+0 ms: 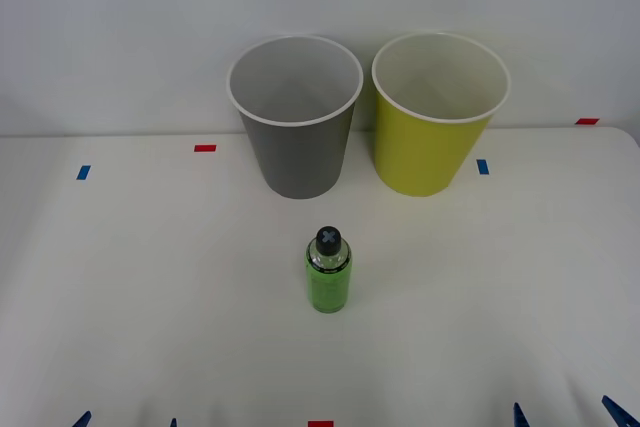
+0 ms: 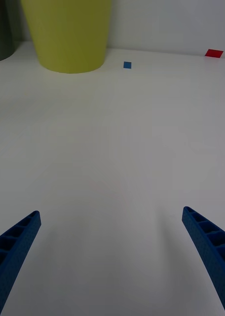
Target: Put cans in the gray bin and PET bottles in the light green bin.
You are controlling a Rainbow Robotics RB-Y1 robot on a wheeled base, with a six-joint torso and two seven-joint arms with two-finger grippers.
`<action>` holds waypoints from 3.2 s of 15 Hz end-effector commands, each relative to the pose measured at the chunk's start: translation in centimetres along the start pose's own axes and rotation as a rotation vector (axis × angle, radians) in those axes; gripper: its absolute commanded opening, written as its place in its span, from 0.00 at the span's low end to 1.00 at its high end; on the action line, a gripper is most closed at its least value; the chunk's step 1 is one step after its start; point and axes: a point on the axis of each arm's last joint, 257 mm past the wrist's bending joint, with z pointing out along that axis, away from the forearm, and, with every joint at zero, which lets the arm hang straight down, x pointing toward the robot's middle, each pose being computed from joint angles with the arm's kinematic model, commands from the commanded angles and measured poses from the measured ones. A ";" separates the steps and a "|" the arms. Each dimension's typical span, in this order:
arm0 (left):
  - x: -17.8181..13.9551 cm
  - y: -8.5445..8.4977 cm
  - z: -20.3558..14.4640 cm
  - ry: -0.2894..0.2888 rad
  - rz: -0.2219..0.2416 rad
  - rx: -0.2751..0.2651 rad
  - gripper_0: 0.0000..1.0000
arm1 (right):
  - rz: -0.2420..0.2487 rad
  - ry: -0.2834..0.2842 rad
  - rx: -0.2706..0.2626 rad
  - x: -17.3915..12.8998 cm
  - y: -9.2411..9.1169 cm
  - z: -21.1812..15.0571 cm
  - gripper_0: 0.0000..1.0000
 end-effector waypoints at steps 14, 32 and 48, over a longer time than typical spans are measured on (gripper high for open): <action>-5.5 -5.1 2.0 -0.217 0.039 0.317 1.00 | 0.000 0.000 0.000 0.0 0.0 0.0 1.00; -9.0 -12.4 6.8 -0.331 0.000 0.569 1.00 | 0.000 0.000 0.000 0.0 0.0 0.0 1.00; -13.4 -18.9 11.9 -0.359 -0.026 0.663 1.00 | 0.000 0.000 0.000 0.0 0.0 0.0 1.00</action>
